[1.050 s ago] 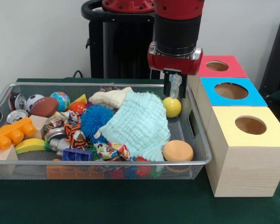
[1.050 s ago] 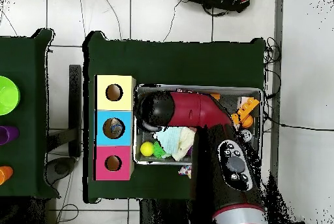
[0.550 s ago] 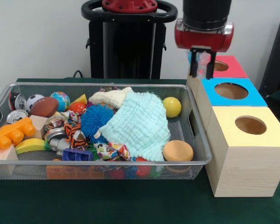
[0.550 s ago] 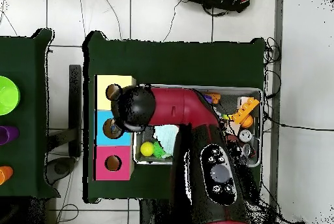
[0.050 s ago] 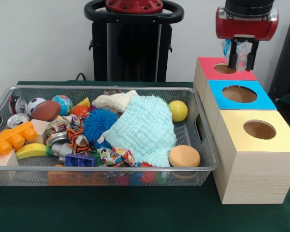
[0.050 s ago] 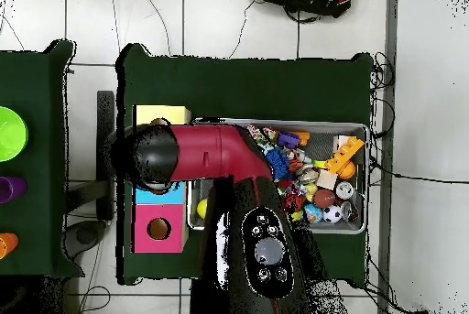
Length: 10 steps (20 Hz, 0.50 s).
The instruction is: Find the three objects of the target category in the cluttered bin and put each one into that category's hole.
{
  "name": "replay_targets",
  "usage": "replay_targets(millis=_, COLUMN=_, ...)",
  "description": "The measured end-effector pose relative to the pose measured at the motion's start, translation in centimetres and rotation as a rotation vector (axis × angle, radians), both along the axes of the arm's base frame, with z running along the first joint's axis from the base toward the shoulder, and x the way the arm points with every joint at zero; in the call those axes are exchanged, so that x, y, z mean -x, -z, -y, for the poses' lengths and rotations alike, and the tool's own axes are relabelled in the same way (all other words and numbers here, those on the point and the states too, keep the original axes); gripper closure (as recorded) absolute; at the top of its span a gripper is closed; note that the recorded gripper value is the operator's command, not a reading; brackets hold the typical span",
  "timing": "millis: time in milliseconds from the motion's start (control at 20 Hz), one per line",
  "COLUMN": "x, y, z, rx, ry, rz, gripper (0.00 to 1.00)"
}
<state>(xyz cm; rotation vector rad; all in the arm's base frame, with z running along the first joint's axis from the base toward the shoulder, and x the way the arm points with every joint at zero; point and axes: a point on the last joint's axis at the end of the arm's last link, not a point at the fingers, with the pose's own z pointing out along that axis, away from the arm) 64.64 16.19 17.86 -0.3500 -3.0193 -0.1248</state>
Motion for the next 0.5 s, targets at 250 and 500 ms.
replay_targets(millis=250, x=0.2, y=0.9, z=-1.5, rx=0.002, ry=-0.019, rz=0.024, gripper=1.0)
replay_targets(millis=500, x=0.4, y=2.9, z=-3.0, rx=-0.001, ry=-0.032, rz=0.092, gripper=1.0)
